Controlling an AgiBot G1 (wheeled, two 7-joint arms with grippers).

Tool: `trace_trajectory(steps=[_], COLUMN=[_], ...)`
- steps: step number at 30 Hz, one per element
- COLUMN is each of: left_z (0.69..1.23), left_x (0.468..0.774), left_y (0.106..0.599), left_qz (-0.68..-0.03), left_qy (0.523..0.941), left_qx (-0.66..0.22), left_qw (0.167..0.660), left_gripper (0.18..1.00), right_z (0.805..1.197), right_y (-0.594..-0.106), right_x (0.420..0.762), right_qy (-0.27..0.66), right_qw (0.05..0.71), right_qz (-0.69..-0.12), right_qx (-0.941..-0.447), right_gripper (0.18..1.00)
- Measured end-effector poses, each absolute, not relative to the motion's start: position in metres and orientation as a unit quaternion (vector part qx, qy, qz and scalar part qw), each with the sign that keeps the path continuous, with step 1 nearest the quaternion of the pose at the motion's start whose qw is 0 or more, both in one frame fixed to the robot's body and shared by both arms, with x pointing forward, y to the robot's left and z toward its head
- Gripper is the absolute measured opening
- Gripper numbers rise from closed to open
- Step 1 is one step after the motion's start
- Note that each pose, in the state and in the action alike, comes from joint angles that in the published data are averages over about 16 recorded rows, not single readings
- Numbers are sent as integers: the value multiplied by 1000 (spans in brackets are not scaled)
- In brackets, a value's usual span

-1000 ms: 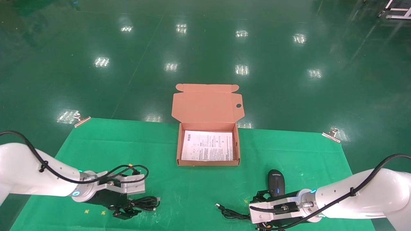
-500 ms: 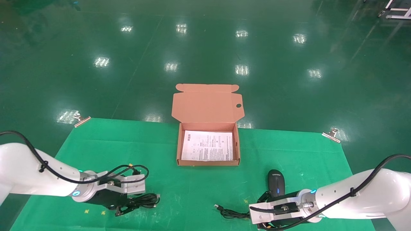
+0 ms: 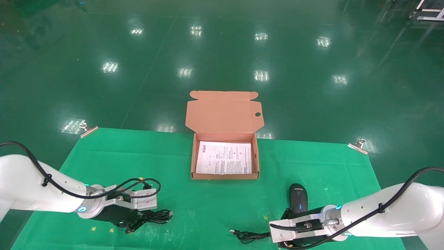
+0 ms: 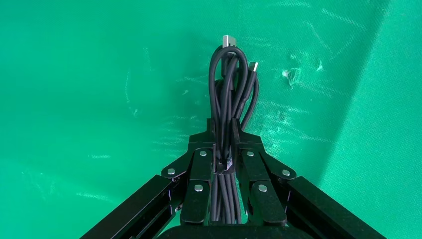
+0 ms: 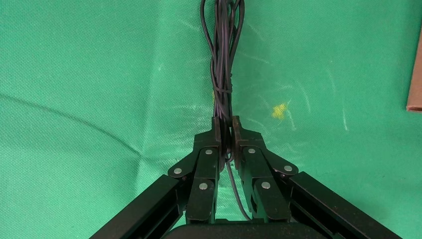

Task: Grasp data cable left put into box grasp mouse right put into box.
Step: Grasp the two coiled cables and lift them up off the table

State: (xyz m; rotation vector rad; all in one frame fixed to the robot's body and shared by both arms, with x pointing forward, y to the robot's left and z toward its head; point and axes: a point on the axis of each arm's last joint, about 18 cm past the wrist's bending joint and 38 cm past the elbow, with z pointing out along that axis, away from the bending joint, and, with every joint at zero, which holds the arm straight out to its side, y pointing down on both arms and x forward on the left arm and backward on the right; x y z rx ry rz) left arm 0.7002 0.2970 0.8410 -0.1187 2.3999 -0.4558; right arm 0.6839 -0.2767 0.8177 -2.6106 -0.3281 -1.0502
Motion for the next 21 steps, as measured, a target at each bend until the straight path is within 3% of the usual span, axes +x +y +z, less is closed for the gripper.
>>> trace_trajectory(steps=[7,14,21], left_z=[875,936,1001], left_x=[695,686,680], left_y=[303,303,287], left_qz=[-188,-197,-195], left_qy=[908,875,828], left_qx=[-26,8,42], left_qw=[374,442,524], left_gripper=[235,226,224], right_z=[865,948,1031], right_y=[-294,-305,-283], right_x=[679,666,661], right_qy=[-95,-89,-115], right_qw=[175,191,206], right_qz=[-424,-518,-601], right_qx=[-884,-829,-764], right_gripper=[219,214,213])
